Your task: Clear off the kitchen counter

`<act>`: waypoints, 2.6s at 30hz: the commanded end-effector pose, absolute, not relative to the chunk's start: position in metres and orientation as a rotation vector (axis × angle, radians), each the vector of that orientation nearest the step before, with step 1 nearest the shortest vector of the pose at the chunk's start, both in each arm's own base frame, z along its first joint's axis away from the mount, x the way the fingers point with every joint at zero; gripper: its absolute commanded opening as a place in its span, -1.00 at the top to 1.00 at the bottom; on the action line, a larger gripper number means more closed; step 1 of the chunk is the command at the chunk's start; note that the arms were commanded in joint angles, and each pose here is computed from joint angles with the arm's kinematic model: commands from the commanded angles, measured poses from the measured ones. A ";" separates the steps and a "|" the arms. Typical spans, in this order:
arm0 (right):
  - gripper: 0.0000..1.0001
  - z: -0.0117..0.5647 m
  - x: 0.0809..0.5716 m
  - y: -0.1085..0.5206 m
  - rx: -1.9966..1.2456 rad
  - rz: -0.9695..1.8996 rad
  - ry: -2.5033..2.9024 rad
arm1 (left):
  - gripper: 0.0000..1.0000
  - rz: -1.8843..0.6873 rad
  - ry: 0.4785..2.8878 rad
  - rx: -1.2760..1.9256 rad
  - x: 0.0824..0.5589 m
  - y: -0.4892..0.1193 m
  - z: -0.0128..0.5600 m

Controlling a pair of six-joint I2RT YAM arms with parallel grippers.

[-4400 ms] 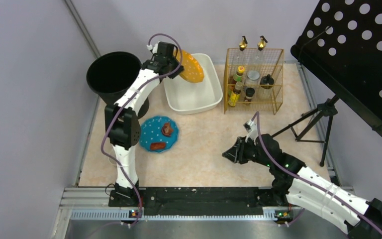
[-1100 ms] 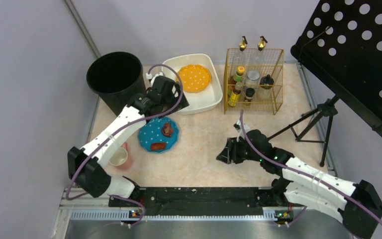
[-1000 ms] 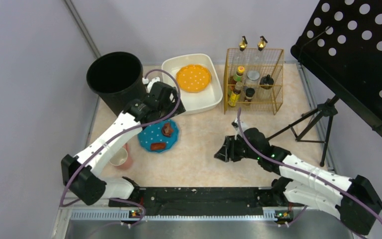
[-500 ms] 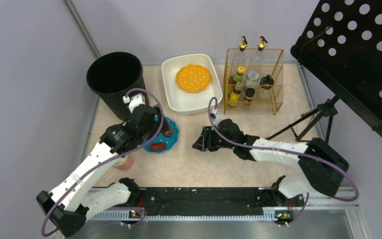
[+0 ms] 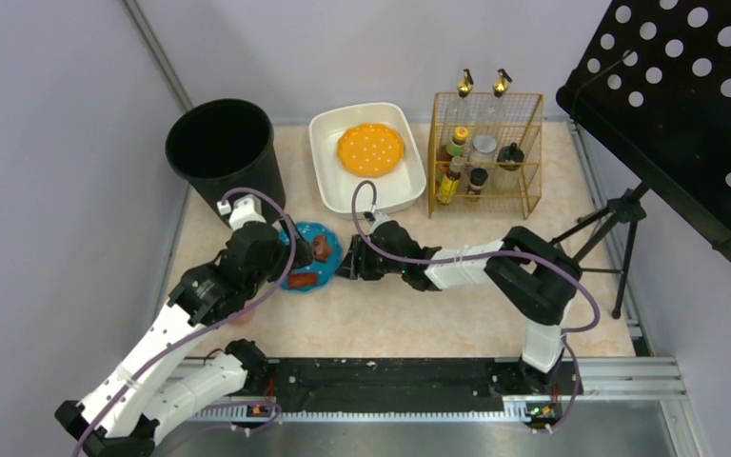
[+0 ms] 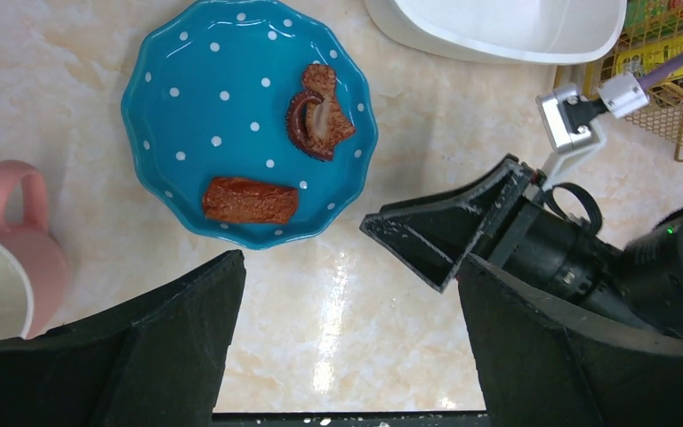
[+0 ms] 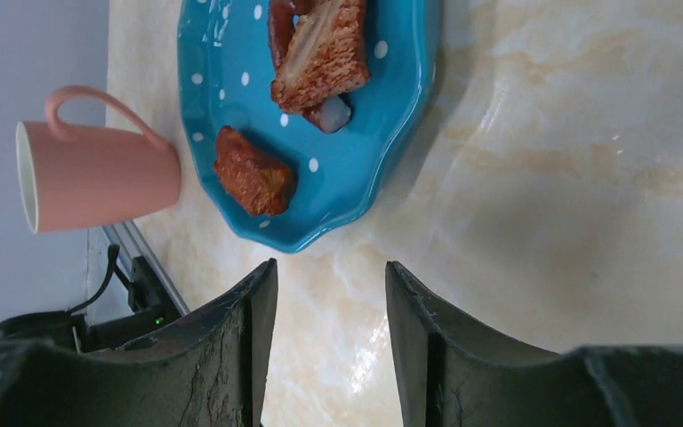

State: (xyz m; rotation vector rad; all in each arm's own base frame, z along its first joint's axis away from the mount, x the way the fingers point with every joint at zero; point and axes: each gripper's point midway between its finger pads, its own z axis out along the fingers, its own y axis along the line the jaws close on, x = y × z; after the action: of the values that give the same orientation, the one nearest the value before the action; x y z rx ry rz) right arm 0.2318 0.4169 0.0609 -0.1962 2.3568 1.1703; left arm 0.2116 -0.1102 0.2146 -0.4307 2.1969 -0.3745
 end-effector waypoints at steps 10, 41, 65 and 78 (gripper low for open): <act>0.07 0.053 0.258 0.447 -0.133 1.132 2.333 | -0.89 -0.410 2.115 -0.391 0.210 -0.105 0.222; 1.00 0.003 0.275 0.425 0.071 0.946 2.394 | -0.93 -0.395 2.156 -0.327 0.205 -0.107 0.198; 1.00 0.015 0.241 0.277 0.097 0.656 2.394 | -0.92 -0.599 2.306 -0.196 0.207 -0.162 0.165; 1.00 0.006 0.206 0.225 0.229 0.729 2.399 | -0.90 -0.753 2.443 -0.147 0.201 -0.199 0.126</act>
State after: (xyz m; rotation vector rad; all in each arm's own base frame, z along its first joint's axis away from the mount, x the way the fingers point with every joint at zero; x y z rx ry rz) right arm 0.2213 0.2432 0.0229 0.1779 2.3378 0.7441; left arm 0.1985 -0.1792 0.1249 -0.1689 2.4600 -0.6330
